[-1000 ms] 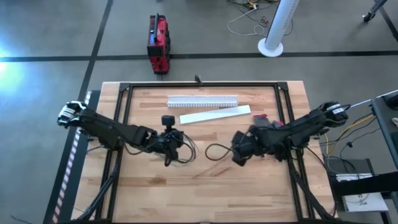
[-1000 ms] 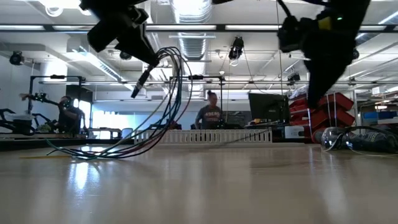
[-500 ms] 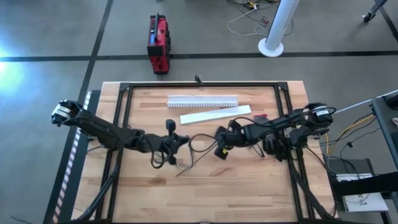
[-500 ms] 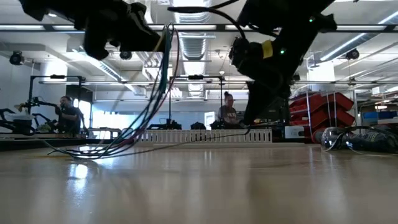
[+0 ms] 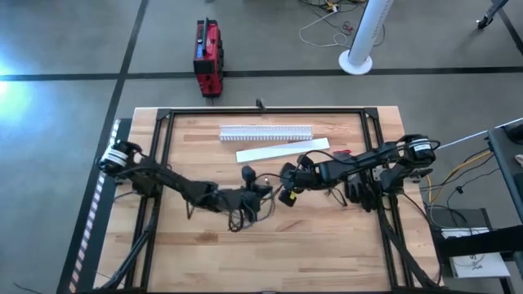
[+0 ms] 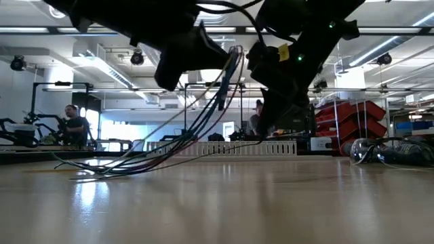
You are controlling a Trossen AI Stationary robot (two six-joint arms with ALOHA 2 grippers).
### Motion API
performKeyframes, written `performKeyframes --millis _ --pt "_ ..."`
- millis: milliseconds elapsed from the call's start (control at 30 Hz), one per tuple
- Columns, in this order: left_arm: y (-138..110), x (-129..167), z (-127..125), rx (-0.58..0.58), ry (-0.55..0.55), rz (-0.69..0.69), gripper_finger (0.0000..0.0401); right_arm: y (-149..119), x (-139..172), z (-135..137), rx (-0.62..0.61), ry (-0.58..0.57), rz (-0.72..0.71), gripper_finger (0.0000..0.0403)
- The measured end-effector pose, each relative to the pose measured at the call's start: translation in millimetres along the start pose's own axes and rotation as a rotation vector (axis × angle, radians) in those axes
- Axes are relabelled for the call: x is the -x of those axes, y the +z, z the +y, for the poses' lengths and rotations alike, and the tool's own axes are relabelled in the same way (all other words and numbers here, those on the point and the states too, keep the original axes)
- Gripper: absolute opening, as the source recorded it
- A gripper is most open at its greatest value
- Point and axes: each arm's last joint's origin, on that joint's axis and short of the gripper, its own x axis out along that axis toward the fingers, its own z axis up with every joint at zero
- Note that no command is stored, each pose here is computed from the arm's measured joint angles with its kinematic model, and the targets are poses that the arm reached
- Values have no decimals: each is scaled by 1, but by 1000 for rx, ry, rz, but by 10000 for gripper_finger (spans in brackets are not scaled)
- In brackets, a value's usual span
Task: Ziptie cables
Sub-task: Wrap the cables together using a black zip tie
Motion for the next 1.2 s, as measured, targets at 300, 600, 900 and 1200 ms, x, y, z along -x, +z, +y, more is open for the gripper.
performKeyframes --millis 300,600,900,1200 --pt "24 2 -14 -5 -166 -2 24 2 0 0 48 4 -13 0" --pt "24 3 -14 3 -176 -5 96 4 -1 1 80 14 -37 0" --pt "39 22 -5 40 -117 -46 160 7 0 2 145 25 -63 0" --pt "40 28 -11 56 -108 -23 192 11 1 3 229 28 -79 0"
